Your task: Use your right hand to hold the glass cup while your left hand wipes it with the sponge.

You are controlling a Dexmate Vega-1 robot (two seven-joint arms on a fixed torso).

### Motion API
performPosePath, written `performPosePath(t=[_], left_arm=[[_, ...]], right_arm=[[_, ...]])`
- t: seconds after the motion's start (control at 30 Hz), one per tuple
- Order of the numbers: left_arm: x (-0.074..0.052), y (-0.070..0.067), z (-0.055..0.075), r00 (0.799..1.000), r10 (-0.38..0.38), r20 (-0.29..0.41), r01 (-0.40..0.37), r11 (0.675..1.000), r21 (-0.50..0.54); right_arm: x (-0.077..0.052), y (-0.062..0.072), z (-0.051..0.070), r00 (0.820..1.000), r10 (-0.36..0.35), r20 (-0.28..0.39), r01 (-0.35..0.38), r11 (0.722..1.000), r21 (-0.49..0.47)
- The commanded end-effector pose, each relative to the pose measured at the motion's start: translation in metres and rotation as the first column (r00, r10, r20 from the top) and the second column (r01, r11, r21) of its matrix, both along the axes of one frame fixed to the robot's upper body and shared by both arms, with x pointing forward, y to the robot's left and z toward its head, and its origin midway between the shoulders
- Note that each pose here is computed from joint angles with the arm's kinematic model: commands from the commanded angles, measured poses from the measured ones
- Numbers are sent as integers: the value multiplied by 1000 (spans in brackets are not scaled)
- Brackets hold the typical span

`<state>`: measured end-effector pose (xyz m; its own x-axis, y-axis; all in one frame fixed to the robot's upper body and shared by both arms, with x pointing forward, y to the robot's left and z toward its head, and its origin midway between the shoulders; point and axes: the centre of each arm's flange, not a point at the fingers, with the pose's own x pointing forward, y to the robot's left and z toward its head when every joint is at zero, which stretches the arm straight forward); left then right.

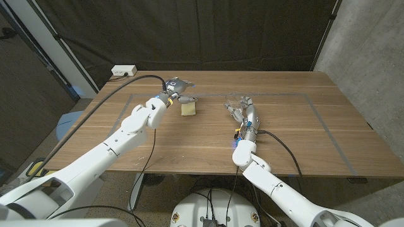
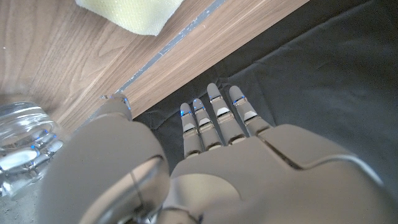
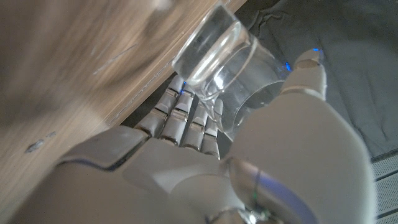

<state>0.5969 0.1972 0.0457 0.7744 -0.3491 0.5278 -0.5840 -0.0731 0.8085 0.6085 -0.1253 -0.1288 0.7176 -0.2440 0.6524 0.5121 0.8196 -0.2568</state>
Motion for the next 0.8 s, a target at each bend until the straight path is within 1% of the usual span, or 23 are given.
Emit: performPosePath(t=[0.03,0.17,0.37,0.5,0.67,0.8], left_arm=[[1,2,2,1000,-28,13,28,1000,-9],[1,2,2,999,-30,16,30,999,-10],[2,6,3,999,-33,14,33,999,-20],[1,10,2,999,-33,17,34,999,-22],[1,16,1,999,-32,16,32,999,-29],[0,22,1,999,-36,22,37,998,-43]], right_arm=[[-1,-3,-1,996,10,-88,-18,997,-80],[-2,-5,4,994,30,-104,-43,992,-121],[-4,-11,18,992,63,-110,-81,984,-159],[-7,-15,27,993,73,-93,-87,982,-167],[-10,-23,38,991,111,-74,-122,978,-168],[-16,-27,47,992,123,-20,-125,980,-158]])
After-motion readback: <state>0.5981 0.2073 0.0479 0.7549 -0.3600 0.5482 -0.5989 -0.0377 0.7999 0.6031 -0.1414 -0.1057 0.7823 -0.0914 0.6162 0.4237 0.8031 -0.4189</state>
